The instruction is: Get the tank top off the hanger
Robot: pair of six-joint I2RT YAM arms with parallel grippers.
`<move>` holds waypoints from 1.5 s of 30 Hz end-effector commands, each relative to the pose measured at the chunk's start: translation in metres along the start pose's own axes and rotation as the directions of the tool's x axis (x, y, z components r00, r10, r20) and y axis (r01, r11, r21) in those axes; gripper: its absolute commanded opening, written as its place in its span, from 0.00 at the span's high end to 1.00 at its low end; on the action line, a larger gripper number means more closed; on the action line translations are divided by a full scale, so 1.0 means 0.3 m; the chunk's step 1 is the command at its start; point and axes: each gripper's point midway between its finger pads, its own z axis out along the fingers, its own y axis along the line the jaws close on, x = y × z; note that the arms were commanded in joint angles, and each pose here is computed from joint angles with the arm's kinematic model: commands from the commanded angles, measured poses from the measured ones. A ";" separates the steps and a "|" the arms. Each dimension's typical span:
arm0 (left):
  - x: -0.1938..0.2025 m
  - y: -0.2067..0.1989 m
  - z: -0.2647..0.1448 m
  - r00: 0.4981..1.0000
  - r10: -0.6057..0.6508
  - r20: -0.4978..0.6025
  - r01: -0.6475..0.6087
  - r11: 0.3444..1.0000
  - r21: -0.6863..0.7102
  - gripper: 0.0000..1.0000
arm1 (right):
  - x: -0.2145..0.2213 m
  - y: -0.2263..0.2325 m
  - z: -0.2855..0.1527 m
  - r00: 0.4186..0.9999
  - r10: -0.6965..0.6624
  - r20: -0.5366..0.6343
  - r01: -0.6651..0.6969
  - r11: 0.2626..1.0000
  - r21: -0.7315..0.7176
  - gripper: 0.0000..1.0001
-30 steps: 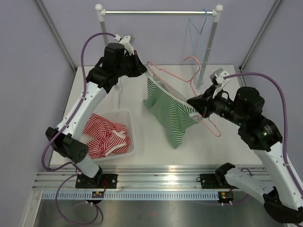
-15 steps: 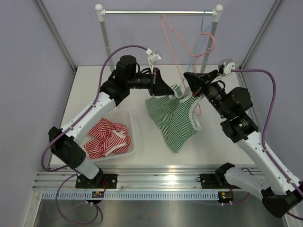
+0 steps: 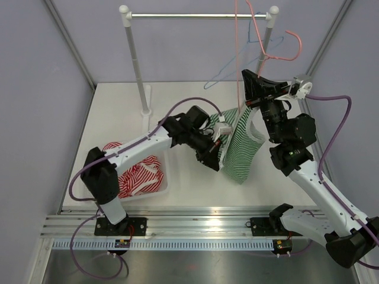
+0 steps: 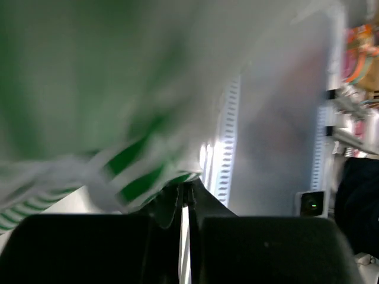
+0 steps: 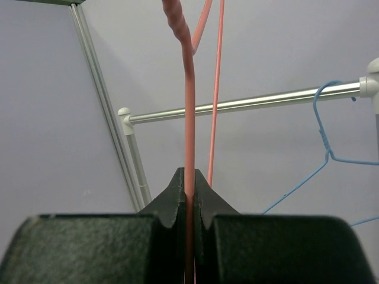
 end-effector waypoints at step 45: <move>-0.187 -0.103 -0.601 0.916 0.290 0.277 0.050 0.603 -0.796 0.01 | 0.184 -0.128 0.096 0.737 0.089 -0.670 0.186 0.926 0.328 1.00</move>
